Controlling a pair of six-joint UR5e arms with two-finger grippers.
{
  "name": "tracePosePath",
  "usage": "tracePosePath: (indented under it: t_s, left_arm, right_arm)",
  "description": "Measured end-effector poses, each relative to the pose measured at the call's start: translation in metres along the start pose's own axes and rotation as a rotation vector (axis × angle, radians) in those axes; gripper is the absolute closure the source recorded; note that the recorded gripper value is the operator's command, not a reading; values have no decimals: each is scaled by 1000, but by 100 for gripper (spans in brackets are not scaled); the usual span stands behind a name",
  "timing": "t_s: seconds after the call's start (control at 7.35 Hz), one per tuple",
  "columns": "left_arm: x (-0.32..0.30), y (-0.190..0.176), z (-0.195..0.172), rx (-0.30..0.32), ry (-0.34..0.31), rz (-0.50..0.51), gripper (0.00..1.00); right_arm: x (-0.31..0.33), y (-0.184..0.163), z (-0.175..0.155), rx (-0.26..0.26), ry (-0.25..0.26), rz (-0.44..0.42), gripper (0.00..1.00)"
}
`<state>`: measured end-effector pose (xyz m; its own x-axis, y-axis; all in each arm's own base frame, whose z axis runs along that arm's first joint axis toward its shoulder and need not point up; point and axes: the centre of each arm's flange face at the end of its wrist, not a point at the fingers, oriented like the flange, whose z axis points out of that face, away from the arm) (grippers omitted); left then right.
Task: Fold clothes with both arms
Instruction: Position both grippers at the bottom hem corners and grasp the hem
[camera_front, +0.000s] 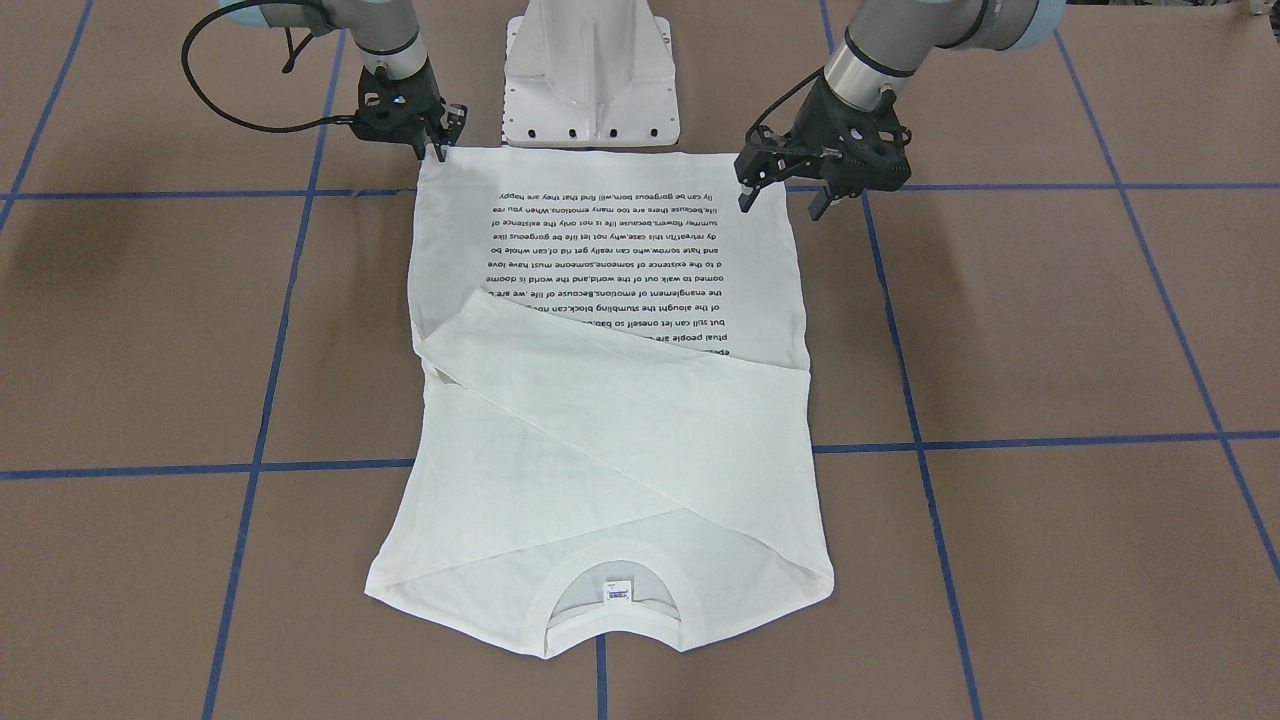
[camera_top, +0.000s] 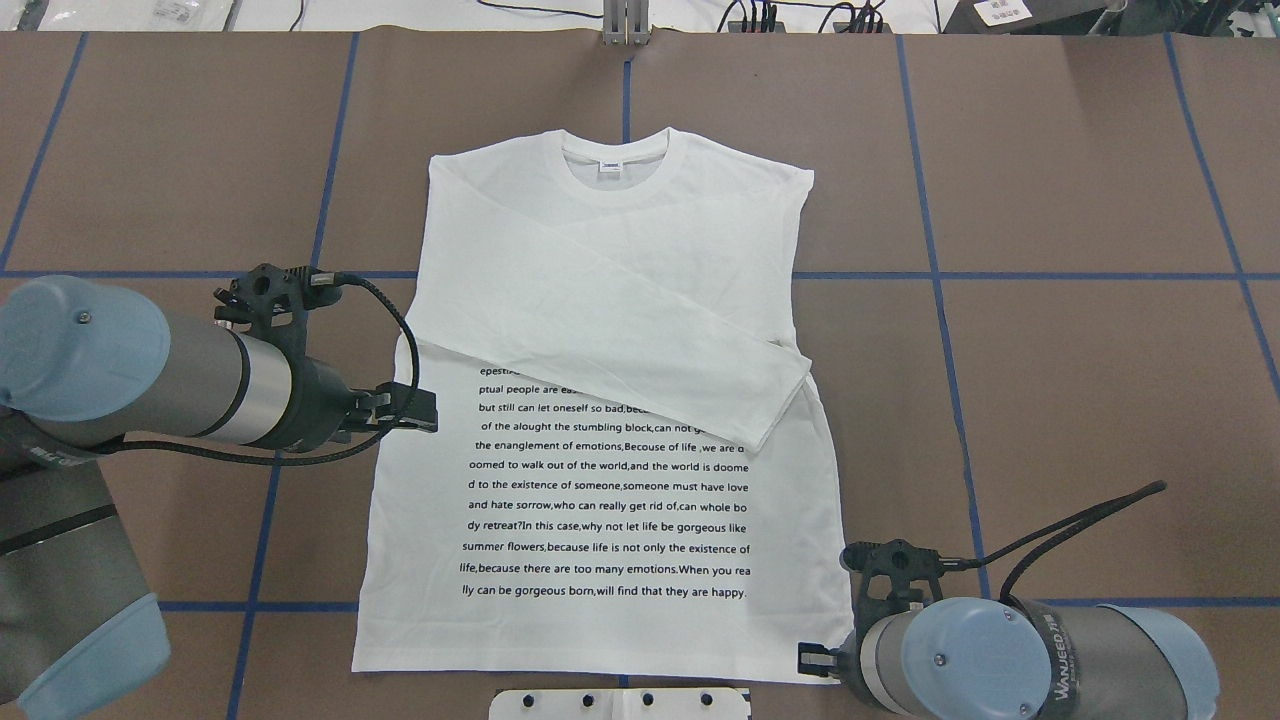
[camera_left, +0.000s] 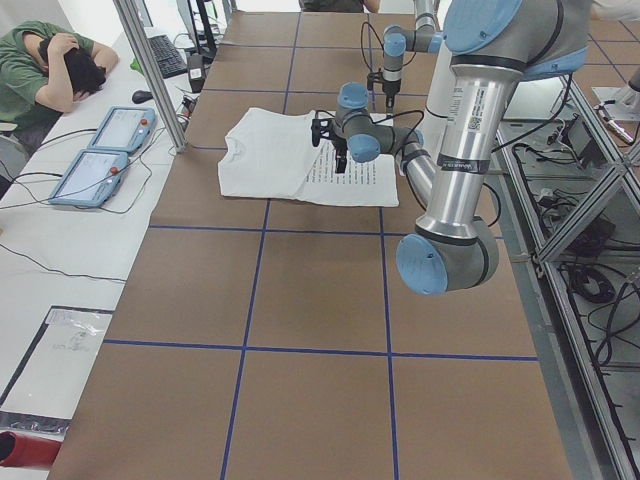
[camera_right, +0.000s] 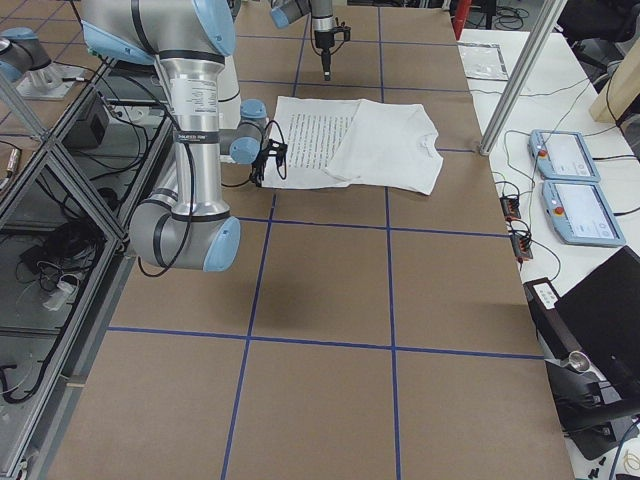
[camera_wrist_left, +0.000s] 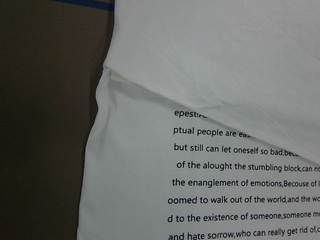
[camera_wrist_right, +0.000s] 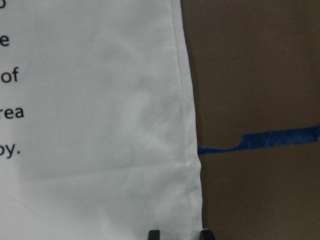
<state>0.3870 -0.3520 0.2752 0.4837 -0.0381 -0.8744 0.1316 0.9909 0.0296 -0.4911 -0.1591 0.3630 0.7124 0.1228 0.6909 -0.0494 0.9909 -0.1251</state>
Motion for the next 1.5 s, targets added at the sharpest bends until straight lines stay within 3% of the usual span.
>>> tracePosePath:
  t_s: [0.41,0.68,1.22,1.5]
  left_arm:
    - [-2,0,3,-3,-6,-1,1]
    - [-12,18,20,-26,-38,-22,3]
    - [-40,129,77,-91,-158,-156,13]
    - [-41,160,87,-129,-180,-183,20]
  right_arm:
    - [-11,-2,-12,8,24,11,100]
    - [-20,-6,-25,29,3,55,100]
    - [-37,-18,-51,54,-61,98,100]
    - [-38,-24,-55,63,-69,106,100]
